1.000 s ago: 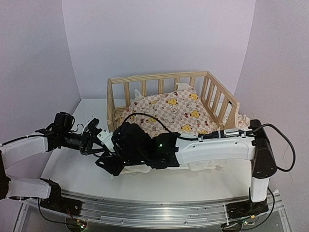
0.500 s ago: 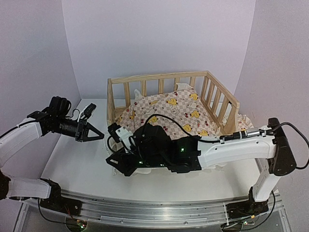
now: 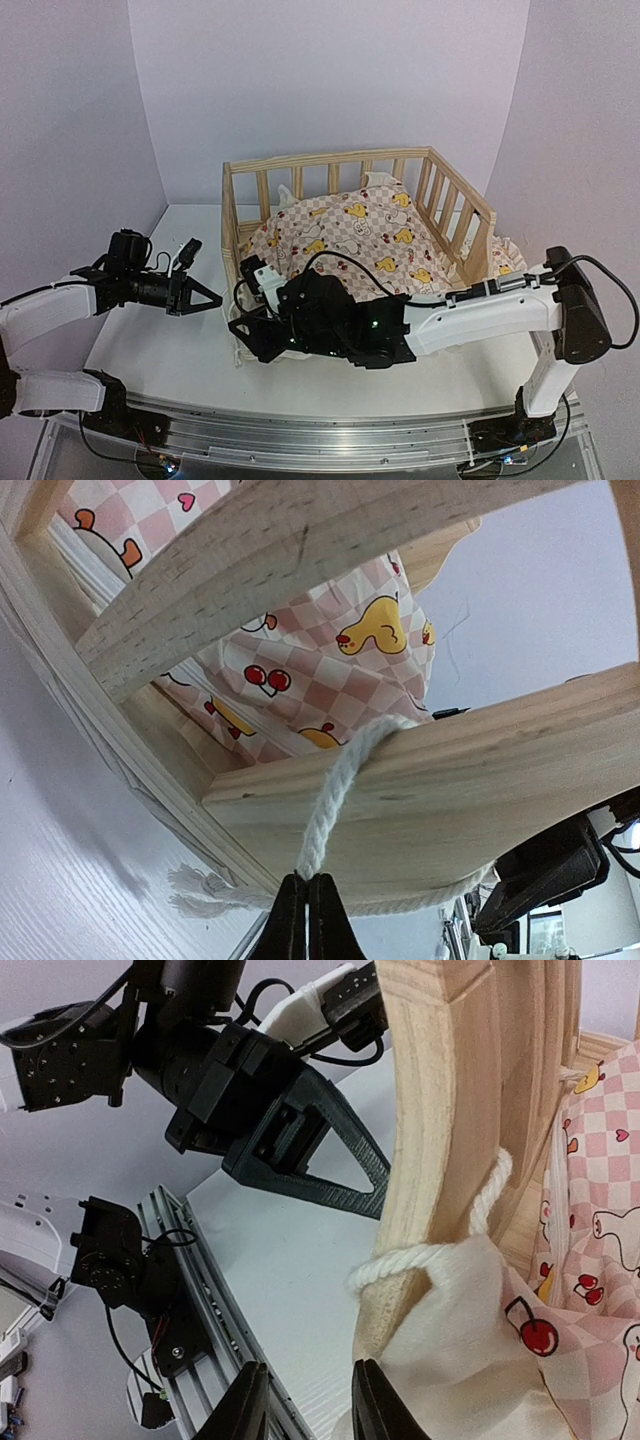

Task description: Set up the pet bed

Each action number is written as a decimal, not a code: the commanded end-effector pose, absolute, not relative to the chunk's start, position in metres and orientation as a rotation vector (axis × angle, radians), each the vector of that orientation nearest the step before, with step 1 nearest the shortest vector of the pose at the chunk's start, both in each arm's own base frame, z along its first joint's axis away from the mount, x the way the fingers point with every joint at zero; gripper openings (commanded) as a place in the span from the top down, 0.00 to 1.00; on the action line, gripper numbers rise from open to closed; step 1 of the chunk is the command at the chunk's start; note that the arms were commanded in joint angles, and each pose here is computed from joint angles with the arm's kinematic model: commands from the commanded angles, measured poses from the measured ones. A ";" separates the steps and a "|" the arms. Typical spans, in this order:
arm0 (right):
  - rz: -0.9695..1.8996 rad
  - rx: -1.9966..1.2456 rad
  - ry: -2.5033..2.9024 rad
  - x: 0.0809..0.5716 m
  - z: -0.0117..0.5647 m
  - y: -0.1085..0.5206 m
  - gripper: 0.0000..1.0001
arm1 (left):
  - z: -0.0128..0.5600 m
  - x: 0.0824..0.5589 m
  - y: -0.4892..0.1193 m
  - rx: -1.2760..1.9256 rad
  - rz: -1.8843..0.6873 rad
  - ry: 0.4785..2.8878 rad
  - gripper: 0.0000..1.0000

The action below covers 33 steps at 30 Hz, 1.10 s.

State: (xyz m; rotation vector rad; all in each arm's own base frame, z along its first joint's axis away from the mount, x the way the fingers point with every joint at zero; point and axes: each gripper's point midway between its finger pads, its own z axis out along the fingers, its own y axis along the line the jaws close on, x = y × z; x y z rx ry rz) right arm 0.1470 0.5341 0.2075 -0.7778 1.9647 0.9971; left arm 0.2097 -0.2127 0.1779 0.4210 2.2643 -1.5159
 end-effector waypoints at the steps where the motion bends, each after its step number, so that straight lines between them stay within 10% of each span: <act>1: 0.974 -0.687 1.944 0.160 0.210 0.540 0.69 | 0.179 0.217 -0.220 0.506 -1.516 2.158 1.00; 5: 0.952 -0.687 1.936 0.162 0.210 0.539 0.68 | 0.174 0.221 -0.221 0.564 -1.476 2.107 0.97; 12: 0.919 -0.685 1.921 0.168 0.213 0.532 0.66 | 0.180 0.228 -0.220 0.734 -1.329 2.010 0.48; 22: 0.898 -0.692 1.907 0.171 0.218 0.523 0.66 | 0.187 0.175 -0.209 1.395 -0.908 1.430 0.53; 33: 0.893 -0.701 1.895 0.172 0.220 0.525 0.66 | 0.144 0.181 -0.233 1.412 -0.850 1.429 0.55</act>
